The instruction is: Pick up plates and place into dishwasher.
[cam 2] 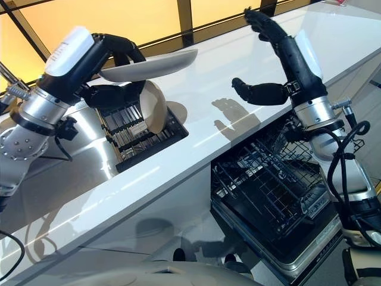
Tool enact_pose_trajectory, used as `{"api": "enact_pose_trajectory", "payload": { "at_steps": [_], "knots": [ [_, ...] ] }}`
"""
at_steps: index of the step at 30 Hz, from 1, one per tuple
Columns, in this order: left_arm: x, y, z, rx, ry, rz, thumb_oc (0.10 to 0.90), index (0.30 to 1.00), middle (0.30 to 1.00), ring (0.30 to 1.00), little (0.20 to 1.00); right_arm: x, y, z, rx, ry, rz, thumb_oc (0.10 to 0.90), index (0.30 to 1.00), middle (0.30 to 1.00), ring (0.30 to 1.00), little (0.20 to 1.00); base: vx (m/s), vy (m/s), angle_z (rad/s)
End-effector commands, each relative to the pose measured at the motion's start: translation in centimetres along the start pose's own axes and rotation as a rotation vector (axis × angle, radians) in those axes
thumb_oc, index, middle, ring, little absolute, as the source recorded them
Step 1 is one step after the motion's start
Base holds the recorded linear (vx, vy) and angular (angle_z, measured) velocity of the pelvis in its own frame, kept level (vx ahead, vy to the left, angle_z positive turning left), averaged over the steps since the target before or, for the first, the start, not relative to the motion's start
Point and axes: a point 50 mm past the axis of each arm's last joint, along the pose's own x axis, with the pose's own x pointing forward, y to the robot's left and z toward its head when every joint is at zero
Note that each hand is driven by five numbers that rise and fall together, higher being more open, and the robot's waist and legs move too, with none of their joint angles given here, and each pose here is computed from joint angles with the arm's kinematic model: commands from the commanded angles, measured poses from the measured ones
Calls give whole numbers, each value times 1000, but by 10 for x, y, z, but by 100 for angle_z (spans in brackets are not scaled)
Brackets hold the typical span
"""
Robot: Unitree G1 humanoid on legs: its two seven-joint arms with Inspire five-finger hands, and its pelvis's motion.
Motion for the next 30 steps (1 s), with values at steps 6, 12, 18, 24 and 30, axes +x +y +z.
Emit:
{"api": "enact_pose_trajectory", "payload": {
  "at_steps": [6,12,18,24,30],
  "knots": [
    [29,51,26,12,-172,171,100,300,300,300,200,32,-31,64,-231,-295,53,800,900,900,900,900,0,0,0],
    [32,48,29,-6,-193,137,100,300,300,300,200,39,-28,76,-239,-354,100,800,900,900,900,900,0,0,0],
    [34,43,32,-21,-206,100,100,300,300,300,200,43,-24,83,-247,-389,110,800,900,900,900,900,5,0,3],
    [37,41,35,-34,-215,72,100,300,300,300,200,46,-21,86,-230,-403,129,800,900,900,900,900,0,0,0],
    [39,40,39,-44,-243,68,100,300,300,300,200,49,-11,85,-169,-377,231,558,693,693,693,658,0,0,0]
  ]
}}
